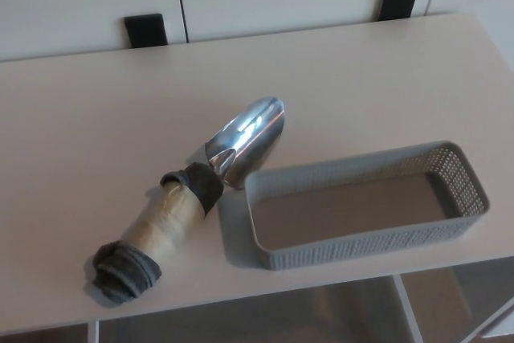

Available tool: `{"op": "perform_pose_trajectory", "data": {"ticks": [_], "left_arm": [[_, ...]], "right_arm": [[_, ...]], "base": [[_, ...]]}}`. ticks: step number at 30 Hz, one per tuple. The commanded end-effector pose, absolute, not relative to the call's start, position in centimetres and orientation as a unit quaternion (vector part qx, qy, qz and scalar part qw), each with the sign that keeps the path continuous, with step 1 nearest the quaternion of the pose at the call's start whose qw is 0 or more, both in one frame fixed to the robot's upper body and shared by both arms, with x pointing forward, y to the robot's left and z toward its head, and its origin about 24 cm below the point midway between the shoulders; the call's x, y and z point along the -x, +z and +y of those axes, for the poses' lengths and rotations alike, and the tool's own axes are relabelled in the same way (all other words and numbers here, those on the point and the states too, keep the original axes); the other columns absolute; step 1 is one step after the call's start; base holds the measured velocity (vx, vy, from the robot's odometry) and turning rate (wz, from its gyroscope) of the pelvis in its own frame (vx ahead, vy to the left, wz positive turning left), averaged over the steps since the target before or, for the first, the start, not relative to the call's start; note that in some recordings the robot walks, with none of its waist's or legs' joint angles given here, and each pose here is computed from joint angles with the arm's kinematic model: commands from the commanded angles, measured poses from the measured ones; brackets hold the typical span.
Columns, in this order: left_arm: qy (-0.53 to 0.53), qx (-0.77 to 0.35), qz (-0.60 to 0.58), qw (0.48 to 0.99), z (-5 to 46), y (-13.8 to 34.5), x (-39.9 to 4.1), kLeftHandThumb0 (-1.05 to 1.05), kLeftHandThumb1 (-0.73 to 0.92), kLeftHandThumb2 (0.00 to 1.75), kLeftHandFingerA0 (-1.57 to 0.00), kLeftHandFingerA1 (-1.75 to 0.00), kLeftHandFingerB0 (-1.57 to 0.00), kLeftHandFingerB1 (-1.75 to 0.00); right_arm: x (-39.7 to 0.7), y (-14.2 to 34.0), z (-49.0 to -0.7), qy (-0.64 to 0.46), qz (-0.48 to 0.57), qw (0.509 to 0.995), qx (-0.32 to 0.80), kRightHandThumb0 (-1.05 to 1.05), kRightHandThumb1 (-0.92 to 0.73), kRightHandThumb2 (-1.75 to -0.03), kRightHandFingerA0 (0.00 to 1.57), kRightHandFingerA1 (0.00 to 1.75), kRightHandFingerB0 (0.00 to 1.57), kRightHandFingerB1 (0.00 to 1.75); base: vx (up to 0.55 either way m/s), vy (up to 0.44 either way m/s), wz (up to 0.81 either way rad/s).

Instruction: The robot walks towards a desk on which a shovel is kept on the left hand side and a container is kept on the right hand side. The robot picks up the shovel using its left hand and places it in the container.

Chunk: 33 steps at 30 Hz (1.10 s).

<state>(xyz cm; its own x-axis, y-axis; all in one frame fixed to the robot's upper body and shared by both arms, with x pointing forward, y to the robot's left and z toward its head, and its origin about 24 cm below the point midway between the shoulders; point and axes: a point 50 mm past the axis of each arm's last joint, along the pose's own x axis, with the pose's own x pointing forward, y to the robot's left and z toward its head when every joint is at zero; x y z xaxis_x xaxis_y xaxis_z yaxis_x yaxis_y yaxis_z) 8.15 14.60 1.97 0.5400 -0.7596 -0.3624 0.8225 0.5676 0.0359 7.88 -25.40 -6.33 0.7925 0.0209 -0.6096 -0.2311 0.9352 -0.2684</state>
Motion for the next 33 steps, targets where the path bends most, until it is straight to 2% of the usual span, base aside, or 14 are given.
{"op": "perform_pose_trajectory", "data": {"ticks": [1, 2, 4, 5, 9, 16, 17, 21, 22, 29, 30, 31, 33], "left_arm": [[-0.562, -0.114, -0.157, 0.804, 11.3, 14.4, -6.8, -0.6, 0.67, 1.06, -0.33, -0.55, -0.15, -0.45], [-0.528, -0.126, -0.191, 0.818, 11.3, 14.8, -7.3, -0.68, 0.74, 0.68, -0.37, -0.38, -0.28, -0.34], [-0.524, -0.128, -0.194, 0.819, 11.3, 14.9, -7.3, -0.68, 0.74, 0.68, -0.37, -0.38, -0.28, -0.34], [-0.482, -0.16, -0.215, 0.834, 11.6, 15.6, -7.8, -0.58, 0.72, 0.62, -0.36, -0.34, -0.28, -0.3], [-0.356, -0.235, -0.302, 0.852, 12.7, 16.4, -11.3, -0.49, 0.7, 0.62, -0.27, -0.32, -0.21, -0.29], [-0.207, -0.354, -0.292, 0.864, 15.4, 15.2, -17.0, -0.51, 0.71, 0.61, -0.17, -0.29, -0.17, -0.28], [-0.182, -0.378, -0.274, 0.865, 16.0, 14.8, -18.3, -0.31, 0.53, 1.03, -0.01, -0.51, 0.0, -0.48], [-0.123, -0.433, -0.238, 0.86, 17.3, 13.8, -20.6, -0.3, 0.5, 1.0, -0.01, -0.52, 0.0, -0.48], [-0.115, -0.447, -0.231, 0.857, 17.5, 13.5, -20.9, -0.5, 0.63, 0.6, -0.1, -0.28, -0.16, -0.28], [-0.074, -0.522, -0.178, 0.831, 18.7, 11.3, -22.4, -0.53, 0.58, 0.58, -0.01, -0.28, -0.1, -0.27], [-0.069, -0.536, -0.161, 0.826, 18.8, 10.7, -22.5, -0.57, 0.4, 0.78, 0.0, -0.17, -0.06, -0.31], [-0.066, -0.544, -0.152, 0.823, 18.9, 10.3, -22.6, -0.65, 0.41, 0.74, 0.0, -0.05, -0.06, -0.24], [-0.059, -0.571, -0.124, 0.809, 19.1, 9.4, -22.7, -0.72, 0.44, 0.74, 0.0, 0.0, -0.06, -0.11]], "right_arm": [[-8.5, -6.1, -25.8, 0.069, 0.312, 0.929, 0.188, -0.22, -0.55, -0.55, 0.82, 0.58, 0.47, 0.5], [-8.5, -6.1, -25.9, 0.071, 0.313, 0.929, 0.186, -0.26, -0.55, -0.55, 0.84, 0.61, 0.47, 0.5], [-8.5, -6.1, -25.9, 0.071, 0.313, 0.929, 0.185, -0.26, -0.55, -0.55, 0.84, 0.61, 0.47, 0.5], [-8.7, -5.9, -25.8, 0.072, 0.314, 0.927, 0.19, -0.28, -0.54, -0.56, 0.83, 0.61, 0.47, 0.5], [-8.8, -5.9, -25.8, 0.073, 0.316, 0.927, 0.188, -0.24, -0.54, -0.55, 0.79, 0.57, 0.46, 0.49], [-9.3, -5.7, -25.8, 0.073, 0.31, 0.928, 0.191, -0.22, -0.56, -0.56, 0.81, 0.58, 0.46, 0.49], [-9.4, -5.7, -25.8, 0.073, 0.313, 0.926, 0.197, -0.23, -0.57, -0.56, 0.81, 0.58, 0.46, 0.49], [-9.6, -5.7, -25.8, 0.075, 0.308, 0.927, 0.203, -0.23, -0.57, -0.56, 0.81, 0.58, 0.47, 0.49], [-9.7, -5.7, -25.8, 0.073, 0.308, 0.927, 0.199, -0.24, -0.55, -0.55, 0.82, 0.58, 0.48, 0.49], [-9.8, -5.7, -25.8, 0.076, 0.305, 0.929, 0.196, -0.26, -0.54, -0.55, 0.83, 0.58, 0.48, 0.5], [-9.8, -5.7, -25.8, 0.079, 0.306, 0.928, 0.196, -0.28, -0.54, -0.55, 0.83, 0.58, 0.48, 0.5], [-9.8, -5.6, -25.7, 0.079, 0.306, 0.928, 0.196, -0.28, -0.55, -0.55, 0.83, 0.58, 0.48, 0.5], [-9.7, -5.6, -25.7, 0.078, 0.31, 0.927, 0.197, -0.26, -0.55, -0.55, 0.82, 0.57, 0.48, 0.5]], "base": [[0.0, 0.0, 0.0], [0.0, 0.0, 0.0], [0.0, 0.0, 0.0], [0.0, 0.0, 0.0], [0.0, 0.0, 0.0], [0.0, 0.0, 0.0], [0.0, 0.0, 0.0], [0.0, 0.0, 0.0], [0.0, 0.0, 0.0], [0.0, 0.0, 0.0], [0.0, 0.0, 0.0], [0.0, 0.0, 0.0], [0.0, 0.0, 0.0]]}}
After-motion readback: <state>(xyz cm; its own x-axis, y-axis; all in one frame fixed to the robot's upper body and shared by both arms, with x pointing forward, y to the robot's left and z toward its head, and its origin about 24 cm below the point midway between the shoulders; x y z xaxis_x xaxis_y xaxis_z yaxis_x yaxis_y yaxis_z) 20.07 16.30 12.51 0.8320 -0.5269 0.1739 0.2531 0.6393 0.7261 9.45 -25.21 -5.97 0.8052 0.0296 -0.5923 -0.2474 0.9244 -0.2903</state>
